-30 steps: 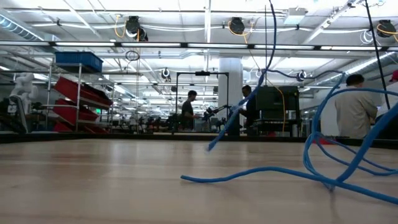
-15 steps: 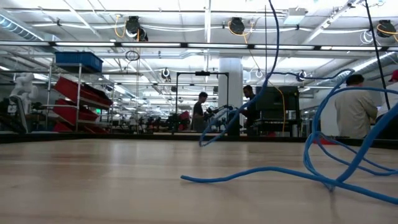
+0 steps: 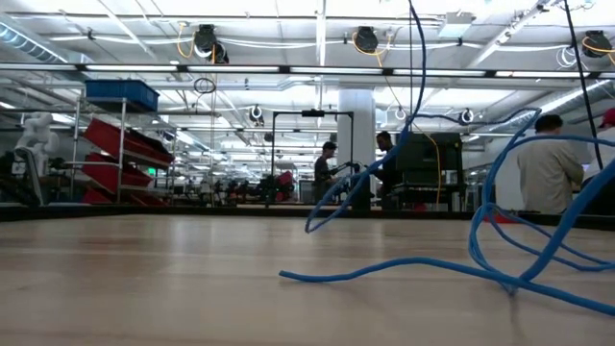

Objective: Coil cords
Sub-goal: Coil the blue wire onto the black spool

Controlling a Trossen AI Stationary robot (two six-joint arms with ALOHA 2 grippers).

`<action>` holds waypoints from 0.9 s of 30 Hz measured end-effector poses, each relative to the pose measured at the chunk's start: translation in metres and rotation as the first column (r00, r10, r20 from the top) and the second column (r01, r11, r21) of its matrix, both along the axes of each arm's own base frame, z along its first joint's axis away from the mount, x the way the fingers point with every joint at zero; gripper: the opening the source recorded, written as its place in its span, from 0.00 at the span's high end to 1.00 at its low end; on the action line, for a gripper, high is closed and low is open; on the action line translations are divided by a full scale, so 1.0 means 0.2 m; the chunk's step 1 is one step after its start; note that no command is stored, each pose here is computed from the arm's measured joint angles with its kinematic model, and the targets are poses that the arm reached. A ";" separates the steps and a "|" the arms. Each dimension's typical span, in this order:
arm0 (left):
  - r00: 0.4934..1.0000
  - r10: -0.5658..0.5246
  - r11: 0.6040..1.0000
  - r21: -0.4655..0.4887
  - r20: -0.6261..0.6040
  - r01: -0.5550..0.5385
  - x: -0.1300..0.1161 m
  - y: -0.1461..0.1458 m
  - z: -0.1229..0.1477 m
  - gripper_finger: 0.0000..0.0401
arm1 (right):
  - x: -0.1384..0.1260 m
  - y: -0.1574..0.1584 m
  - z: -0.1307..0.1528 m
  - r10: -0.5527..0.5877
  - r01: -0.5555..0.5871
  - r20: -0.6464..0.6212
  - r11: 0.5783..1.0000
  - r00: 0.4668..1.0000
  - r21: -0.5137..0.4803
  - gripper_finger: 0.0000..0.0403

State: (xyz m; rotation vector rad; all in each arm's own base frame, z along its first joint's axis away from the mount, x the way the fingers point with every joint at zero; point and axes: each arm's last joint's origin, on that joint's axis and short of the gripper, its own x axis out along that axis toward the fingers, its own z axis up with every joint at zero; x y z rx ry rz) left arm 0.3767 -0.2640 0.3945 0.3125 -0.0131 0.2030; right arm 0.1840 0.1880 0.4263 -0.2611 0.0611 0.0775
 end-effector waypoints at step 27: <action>1.000 -0.005 0.997 -0.082 0.021 0.007 0.05 0.06 0.00 0.76 | 0.00 0.00 0.00 0.046 -0.046 0.001 0.999 0.999 0.008 1.00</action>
